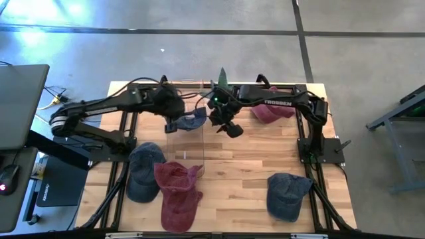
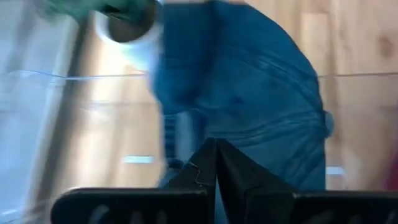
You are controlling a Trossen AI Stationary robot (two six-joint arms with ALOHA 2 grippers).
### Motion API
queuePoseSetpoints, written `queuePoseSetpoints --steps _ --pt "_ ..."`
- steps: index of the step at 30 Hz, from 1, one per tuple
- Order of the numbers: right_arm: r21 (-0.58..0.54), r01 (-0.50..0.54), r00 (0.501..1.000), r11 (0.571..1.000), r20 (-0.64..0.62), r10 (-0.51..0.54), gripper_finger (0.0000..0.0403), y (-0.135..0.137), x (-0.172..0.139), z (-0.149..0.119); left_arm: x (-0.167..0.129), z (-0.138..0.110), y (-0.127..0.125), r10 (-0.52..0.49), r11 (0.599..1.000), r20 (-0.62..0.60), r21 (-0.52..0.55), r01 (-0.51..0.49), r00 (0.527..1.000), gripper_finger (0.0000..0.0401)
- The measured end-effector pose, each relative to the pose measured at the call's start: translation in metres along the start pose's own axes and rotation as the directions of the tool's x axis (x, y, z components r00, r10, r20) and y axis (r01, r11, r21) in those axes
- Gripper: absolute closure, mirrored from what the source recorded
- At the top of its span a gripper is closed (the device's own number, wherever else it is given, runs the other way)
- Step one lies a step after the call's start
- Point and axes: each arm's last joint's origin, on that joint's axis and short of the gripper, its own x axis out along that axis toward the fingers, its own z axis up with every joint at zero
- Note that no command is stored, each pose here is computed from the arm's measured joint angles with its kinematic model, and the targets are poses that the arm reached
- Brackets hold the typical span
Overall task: Pick & Place hat
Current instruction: Put the top blue cap into the top transparent bin
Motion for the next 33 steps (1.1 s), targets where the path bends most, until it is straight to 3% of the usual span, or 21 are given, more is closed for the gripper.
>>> queuePoseSetpoints --steps 4,7,9,16,21,25,33 --pt "-0.023 0.011 1.000 1.000 0.020 -0.011 0.0258 0.013 0.000 -0.007 0.031 -0.010 0.001 -0.212 0.977 -0.108 -0.012 0.212 0.971 0.0389" --pt "-0.049 0.055 0.997 0.997 0.060 -0.052 0.0267 0.024 -0.007 -0.012 0.041 -0.012 -0.008 -0.473 0.876 -0.099 0.052 0.479 0.875 0.0398" --pt "-0.063 0.087 0.992 0.994 0.095 -0.081 0.0272 0.031 -0.014 -0.016 0.041 -0.012 -0.010 -0.525 0.846 -0.087 0.060 0.530 0.847 0.0399" --pt "-0.117 0.276 0.936 0.954 0.257 -0.239 0.0273 0.048 -0.031 -0.027 0.016 0.009 0.002 -0.354 0.926 -0.084 0.109 0.362 0.931 0.0400" --pt "-0.083 0.351 0.906 0.933 0.281 -0.315 0.0274 0.056 -0.031 -0.038 0.003 0.018 0.009 -0.186 0.974 -0.105 0.113 0.198 0.977 0.0401" --pt "-0.067 0.380 0.894 0.922 0.282 -0.348 0.0274 0.060 -0.026 -0.046 0.019 0.021 0.014 -0.101 0.992 -0.108 0.060 0.108 0.989 0.0401" --pt "-0.044 0.372 0.891 0.927 0.298 -0.343 0.0274 0.073 -0.026 -0.049 0.072 0.041 0.022 -0.095 0.995 0.028 0.000 0.095 0.995 0.0401"
